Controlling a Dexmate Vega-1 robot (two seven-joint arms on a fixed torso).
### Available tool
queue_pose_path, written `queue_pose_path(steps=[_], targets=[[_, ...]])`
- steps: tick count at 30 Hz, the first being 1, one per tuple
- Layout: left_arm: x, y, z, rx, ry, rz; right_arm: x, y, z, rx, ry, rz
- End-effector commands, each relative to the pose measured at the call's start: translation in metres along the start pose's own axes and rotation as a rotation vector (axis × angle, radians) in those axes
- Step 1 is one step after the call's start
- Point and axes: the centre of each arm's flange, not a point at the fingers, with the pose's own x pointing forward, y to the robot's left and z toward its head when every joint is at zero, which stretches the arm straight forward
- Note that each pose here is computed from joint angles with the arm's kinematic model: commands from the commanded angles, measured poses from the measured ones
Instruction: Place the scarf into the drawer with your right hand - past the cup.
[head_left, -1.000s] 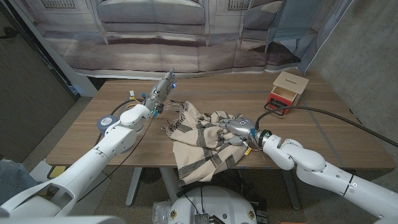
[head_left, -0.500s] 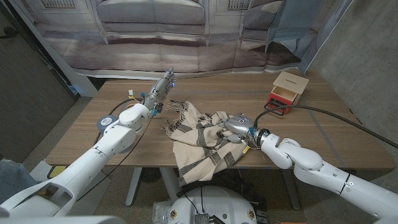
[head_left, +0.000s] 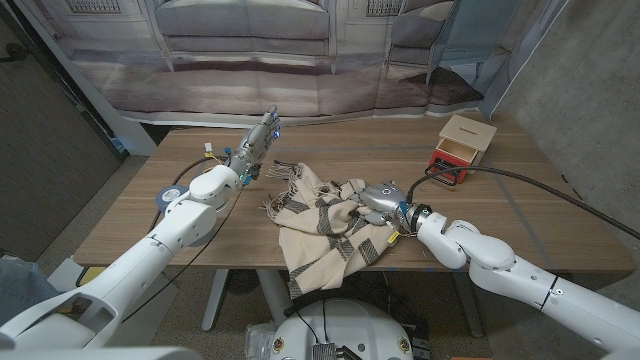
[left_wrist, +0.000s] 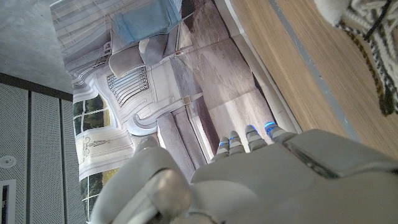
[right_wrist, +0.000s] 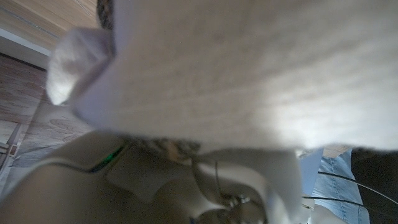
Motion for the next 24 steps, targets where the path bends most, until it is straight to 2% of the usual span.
queue_pose_path(steps=[1, 13, 24], targets=[[0.001, 0.0, 0.0, -0.001, 0.0, -0.004, -0.002, -0.013, -0.005, 0.044, 0.02, -0.04], [0.003, -0.001, 0.0, -0.004, 0.0, -0.013, -0.011, -0.024, -0.004, 0.059, 0.041, -0.059], [0.003, 0.0, -0.001, -0.003, 0.0, -0.009, -0.015, -0.04, -0.002, 0.072, 0.044, -0.092]])
